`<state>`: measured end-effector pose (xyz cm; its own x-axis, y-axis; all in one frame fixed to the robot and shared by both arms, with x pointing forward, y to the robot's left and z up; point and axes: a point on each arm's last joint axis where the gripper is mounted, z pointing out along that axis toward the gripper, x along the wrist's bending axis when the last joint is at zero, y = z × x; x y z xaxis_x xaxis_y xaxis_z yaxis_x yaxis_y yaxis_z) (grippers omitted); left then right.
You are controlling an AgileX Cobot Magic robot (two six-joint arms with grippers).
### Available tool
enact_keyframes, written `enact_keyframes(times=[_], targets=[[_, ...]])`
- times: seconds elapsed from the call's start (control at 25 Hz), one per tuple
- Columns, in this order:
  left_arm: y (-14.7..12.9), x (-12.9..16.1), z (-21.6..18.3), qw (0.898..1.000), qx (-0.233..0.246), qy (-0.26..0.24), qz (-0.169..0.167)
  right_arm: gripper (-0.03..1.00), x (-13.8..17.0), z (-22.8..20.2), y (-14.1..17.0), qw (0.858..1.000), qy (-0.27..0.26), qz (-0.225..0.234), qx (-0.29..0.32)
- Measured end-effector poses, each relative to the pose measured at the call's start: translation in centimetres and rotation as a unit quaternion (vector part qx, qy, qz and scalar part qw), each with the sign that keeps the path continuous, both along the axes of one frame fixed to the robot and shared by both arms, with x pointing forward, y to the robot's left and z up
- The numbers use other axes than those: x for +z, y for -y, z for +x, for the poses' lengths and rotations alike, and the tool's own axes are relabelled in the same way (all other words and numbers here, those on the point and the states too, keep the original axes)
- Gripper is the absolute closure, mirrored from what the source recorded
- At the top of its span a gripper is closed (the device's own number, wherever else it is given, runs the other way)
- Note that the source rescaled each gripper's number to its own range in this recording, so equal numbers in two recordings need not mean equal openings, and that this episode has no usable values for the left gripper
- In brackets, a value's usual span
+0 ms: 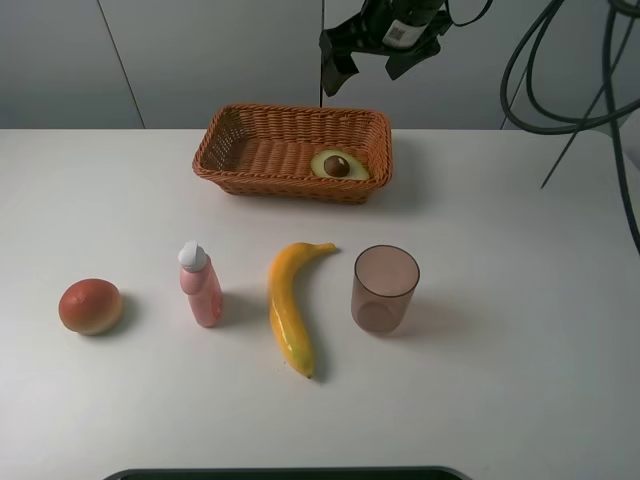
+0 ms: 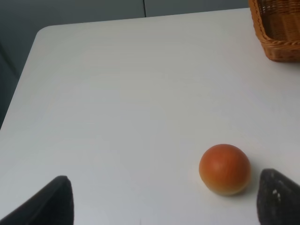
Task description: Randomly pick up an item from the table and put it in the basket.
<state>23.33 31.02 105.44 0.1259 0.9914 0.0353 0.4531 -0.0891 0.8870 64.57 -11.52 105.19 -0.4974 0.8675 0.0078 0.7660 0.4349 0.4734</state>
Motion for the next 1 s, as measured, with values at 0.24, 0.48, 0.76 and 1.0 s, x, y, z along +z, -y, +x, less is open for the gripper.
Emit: enact_keyframes(times=[0.24, 0.48, 0.76, 1.0], targets=[[0.0, 0.0, 0.0, 1.0, 0.0, 0.0, 0.001, -0.03, 10.5, -4.8, 6.6, 0.996, 0.072, -0.03, -0.044], [0.0, 0.0, 0.0, 1.0, 0.0, 0.0, 0.001, -0.03, 19.6, -12.6, 13.3, 0.973, 0.187, -0.071, -0.115], [0.0, 0.0, 0.0, 1.0, 0.0, 0.0, 0.001, -0.03, 25.0, -24.8, 19.2, 0.924, 0.308, -0.105, -0.202], [0.0, 0.0, 0.0, 1.0, 0.0, 0.0, 0.001, -0.03, 24.9, -37.8, 21.5, 0.867, 0.408, -0.12, -0.26]])
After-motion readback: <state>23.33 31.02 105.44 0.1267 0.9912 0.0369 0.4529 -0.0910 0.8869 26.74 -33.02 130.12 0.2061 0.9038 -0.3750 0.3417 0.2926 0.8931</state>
